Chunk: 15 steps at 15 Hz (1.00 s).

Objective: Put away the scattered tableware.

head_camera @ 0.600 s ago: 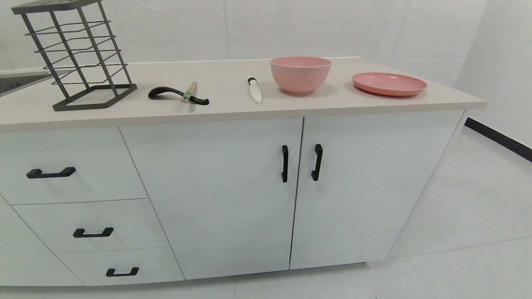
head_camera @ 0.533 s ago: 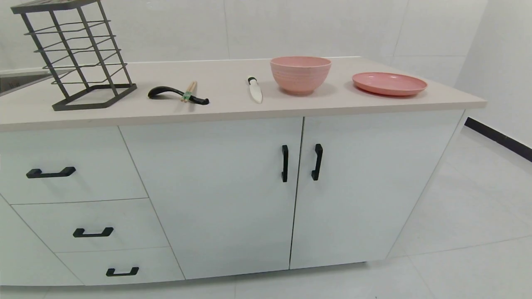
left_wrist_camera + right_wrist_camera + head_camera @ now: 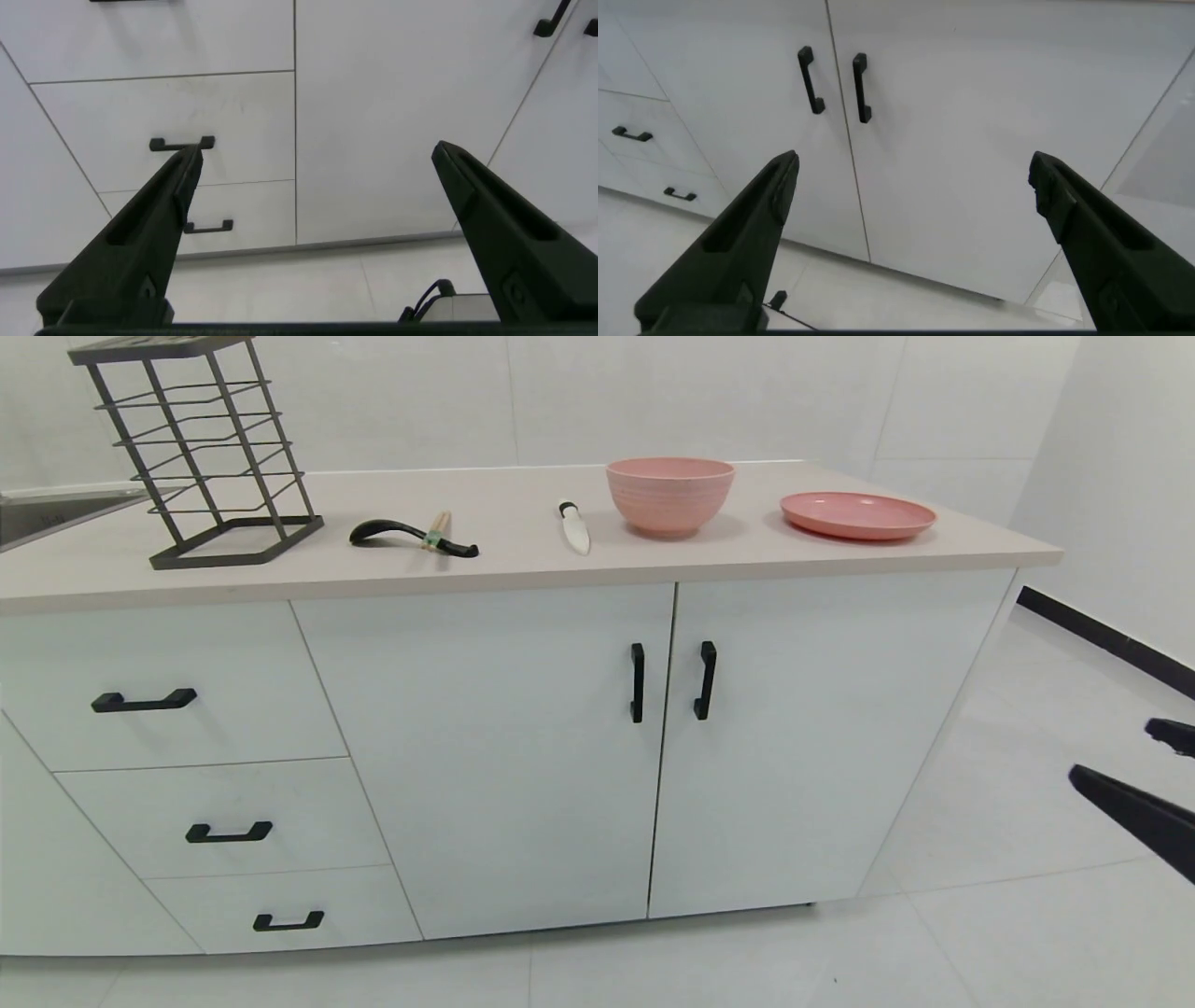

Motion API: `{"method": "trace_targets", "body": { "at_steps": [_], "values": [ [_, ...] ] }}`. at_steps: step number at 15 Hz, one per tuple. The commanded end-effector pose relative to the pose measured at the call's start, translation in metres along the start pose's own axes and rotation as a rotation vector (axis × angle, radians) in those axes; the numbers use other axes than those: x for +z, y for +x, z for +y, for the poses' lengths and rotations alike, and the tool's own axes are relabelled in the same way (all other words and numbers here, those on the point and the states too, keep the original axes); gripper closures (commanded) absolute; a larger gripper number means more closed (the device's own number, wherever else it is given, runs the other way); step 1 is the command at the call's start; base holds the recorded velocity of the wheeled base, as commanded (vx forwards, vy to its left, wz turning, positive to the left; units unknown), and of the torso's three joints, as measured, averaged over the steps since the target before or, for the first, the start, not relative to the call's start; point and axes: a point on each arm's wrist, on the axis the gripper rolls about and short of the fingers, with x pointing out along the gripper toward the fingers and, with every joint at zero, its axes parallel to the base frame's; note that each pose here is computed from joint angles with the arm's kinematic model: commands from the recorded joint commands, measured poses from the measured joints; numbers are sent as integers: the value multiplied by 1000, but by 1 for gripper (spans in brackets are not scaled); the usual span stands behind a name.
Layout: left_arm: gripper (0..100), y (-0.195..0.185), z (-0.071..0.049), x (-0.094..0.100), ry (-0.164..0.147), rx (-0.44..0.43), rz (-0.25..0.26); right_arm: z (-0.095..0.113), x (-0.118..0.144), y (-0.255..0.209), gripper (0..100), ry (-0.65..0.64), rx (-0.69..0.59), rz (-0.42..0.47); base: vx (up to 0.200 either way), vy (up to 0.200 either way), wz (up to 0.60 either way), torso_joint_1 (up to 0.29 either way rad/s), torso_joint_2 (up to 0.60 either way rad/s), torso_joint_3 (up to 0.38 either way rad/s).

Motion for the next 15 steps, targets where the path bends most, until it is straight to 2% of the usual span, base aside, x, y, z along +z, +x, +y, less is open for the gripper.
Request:
{"method": "trace_targets", "body": {
  "at_steps": [1, 3, 4, 6, 9, 11, 13, 15],
  "values": [
    [0, 0, 0, 0, 1, 0, 1, -14, -5, 47, 0, 5, 29, 102, 0, 0, 0, 0, 0, 0],
    [0, 0, 0, 0, -1, 0, 1, -19, -10, 66, 0, -2, 53, 148, 0, 0, 0, 0, 0, 0],
    [0, 0, 0, 0, -1, 0, 1, -22, -12, 76, 0, -1, 55, 163, -200, 0, 0, 2, -2, 2],
    [0, 0, 0, 0, -2, 0, 0, -28, -16, 97, 0, -6, 65, 148, -200, 0, 0, 10, -2, -7],
    [0, 0, 0, 0, -2, 0, 1, -28, -23, 122, 0, -20, 116, 115, 0, 0, 0, 0, 0, 0],
    [0, 0, 0, 0, -2, 0, 1, -22, -31, 138, 0, -34, 161, 93, 0, 0, 0, 0, 0, 0],
    [0, 0, 0, 0, -4, 1, 0, -3, -35, 153, 0, -54, 241, 60, 0, 0, 0, 0, 0, 0],
    [0, 0, 0, 0, -2, 3, 0, 5, -39, 160, 0, -57, 273, 58, 0, 0, 0, 0, 0, 0]
  ]
}}
